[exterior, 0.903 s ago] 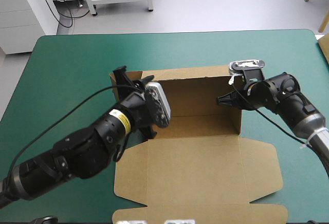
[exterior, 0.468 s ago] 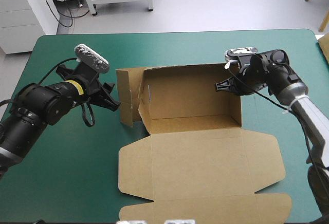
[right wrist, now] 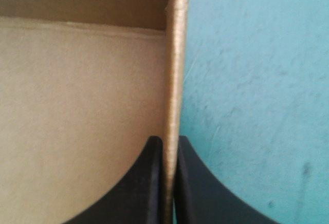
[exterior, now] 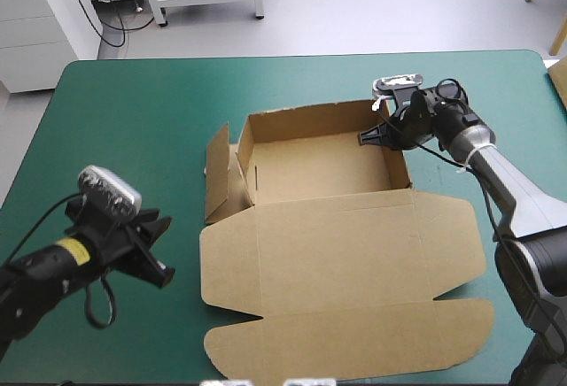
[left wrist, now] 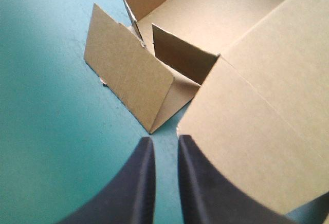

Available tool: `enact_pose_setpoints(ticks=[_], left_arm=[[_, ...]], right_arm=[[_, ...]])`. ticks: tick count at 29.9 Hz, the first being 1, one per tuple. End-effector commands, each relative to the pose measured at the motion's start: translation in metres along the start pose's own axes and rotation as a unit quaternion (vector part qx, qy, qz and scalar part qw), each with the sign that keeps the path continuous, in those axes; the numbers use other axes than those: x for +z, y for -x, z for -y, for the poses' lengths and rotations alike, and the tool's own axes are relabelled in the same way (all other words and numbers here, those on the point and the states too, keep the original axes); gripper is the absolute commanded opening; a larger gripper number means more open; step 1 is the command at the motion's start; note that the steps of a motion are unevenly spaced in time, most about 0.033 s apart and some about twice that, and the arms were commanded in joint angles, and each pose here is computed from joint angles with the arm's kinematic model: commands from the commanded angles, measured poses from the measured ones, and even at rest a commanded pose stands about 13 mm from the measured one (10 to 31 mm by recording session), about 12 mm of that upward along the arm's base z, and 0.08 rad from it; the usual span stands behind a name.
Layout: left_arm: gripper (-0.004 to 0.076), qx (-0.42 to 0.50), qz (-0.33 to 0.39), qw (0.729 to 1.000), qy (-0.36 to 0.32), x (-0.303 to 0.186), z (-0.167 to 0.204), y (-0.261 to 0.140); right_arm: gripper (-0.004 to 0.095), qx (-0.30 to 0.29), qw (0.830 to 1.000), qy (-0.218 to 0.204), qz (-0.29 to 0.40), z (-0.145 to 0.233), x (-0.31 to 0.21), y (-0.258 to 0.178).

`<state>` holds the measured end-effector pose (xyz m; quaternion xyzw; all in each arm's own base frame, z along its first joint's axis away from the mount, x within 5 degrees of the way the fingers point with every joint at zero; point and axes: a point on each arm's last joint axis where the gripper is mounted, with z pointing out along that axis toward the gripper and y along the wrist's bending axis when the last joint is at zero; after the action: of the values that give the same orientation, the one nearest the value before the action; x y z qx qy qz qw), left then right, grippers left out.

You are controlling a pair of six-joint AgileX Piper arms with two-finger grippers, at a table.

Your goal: Fold the box

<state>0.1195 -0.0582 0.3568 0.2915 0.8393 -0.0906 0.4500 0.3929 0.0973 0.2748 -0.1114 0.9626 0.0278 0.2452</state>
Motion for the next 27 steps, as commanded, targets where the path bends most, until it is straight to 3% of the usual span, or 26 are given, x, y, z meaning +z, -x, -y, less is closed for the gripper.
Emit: enact_pose_setpoints(ticks=[1,6,12,15,22,27], left_arm=[[-0.0007,-0.028,0.051,0.998,0.016,-0.020,0.008,-0.024],[-0.0008,-0.060,0.042,0.994,0.080,-0.027,0.007,-0.068],[-0.0008,-0.052,0.019,0.991,0.122,-0.036,0.004,-0.082],[-0.0008,-0.051,0.023,0.991,0.124,-0.036,0.003,-0.081],[-0.0008,-0.047,0.023,0.990,0.129,-0.037,0.002,-0.081],[-0.0008,-0.047,0.022,0.990,0.129,-0.037,0.002,-0.081]], right_arm=[[-0.0022,-0.004,0.999,0.011,-0.047,-0.004,0.000,-0.009],[-0.0021,-0.004,0.999,0.011,-0.044,-0.004,0.007,-0.008],[-0.0004,-0.001,1.000,0.014,-0.014,-0.005,-0.004,0.004],[0.0076,0.000,1.000,0.016,-0.005,-0.005,-0.014,0.012],[0.0369,-0.005,1.000,0.012,-0.005,-0.004,-0.058,0.033],[0.0433,-0.006,0.999,0.011,0.053,-0.004,-0.104,0.044]])
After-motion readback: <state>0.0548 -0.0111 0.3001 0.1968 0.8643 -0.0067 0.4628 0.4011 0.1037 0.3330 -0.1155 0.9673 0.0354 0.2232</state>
